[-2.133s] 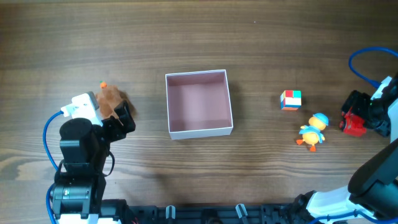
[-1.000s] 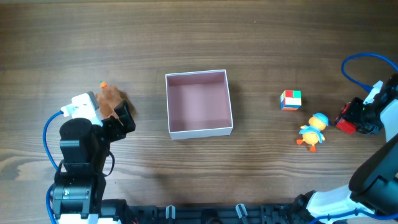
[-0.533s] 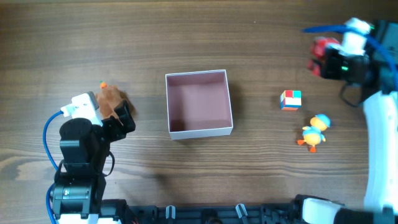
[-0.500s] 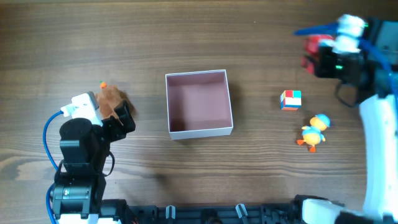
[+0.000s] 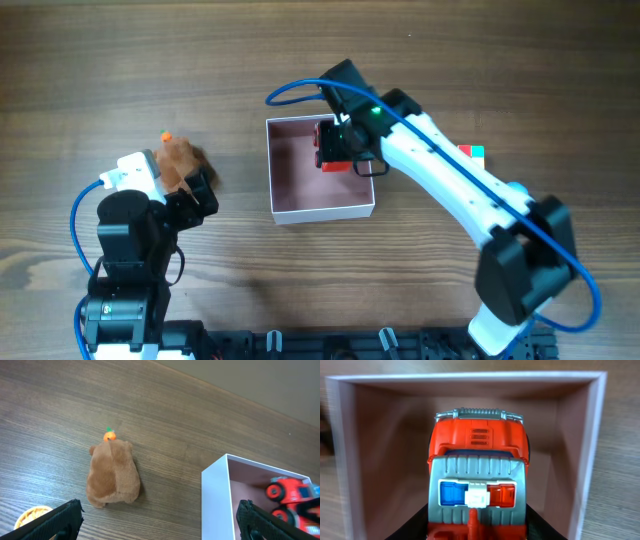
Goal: Pack container
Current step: 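Carry the red truck into the white box and release it, then move the right gripper to the Rubik's cube and grasp it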
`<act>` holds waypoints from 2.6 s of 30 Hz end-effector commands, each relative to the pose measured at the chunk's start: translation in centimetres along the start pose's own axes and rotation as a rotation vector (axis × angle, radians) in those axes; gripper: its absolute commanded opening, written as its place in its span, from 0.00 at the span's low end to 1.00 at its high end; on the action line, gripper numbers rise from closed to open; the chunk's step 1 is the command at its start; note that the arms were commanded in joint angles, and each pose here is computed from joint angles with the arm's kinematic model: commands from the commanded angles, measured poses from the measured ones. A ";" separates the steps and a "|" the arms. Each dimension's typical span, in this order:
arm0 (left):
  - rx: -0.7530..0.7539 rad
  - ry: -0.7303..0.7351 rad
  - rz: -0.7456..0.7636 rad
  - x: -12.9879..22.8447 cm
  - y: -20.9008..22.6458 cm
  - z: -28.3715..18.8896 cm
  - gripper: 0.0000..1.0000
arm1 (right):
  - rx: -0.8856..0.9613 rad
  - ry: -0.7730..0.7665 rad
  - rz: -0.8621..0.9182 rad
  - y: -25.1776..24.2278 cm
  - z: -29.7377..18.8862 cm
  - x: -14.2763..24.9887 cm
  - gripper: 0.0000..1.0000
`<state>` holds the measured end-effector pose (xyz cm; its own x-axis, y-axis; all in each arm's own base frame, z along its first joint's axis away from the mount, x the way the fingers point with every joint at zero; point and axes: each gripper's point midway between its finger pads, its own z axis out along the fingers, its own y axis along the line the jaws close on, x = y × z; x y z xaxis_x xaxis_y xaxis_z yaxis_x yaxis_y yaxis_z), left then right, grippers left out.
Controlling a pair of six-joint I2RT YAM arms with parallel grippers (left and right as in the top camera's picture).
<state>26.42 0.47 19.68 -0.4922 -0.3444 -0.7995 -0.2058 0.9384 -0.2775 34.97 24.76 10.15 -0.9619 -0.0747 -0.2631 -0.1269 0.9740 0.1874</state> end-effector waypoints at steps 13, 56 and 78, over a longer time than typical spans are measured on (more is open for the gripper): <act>-0.001 -0.030 -0.017 -1.1 -0.1 -0.6 1.00 | 0.070 0.005 -0.044 -3.5 2.4 -1.5 0.55; -0.002 -0.028 -0.017 -1.0 -0.1 -0.5 1.00 | 0.247 0.147 -0.397 -1.9 5.6 1.9 0.04; -0.002 -0.028 -0.016 -1.0 -0.1 -0.5 1.00 | 0.237 -0.231 0.555 -25.9 -19.9 -0.1 1.00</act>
<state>26.33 0.47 19.53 -0.4977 -0.3444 -0.7961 -0.2077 0.9384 -0.2761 33.70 -3.87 27.60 -0.7775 0.4056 -0.4807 0.3963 0.9094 0.1264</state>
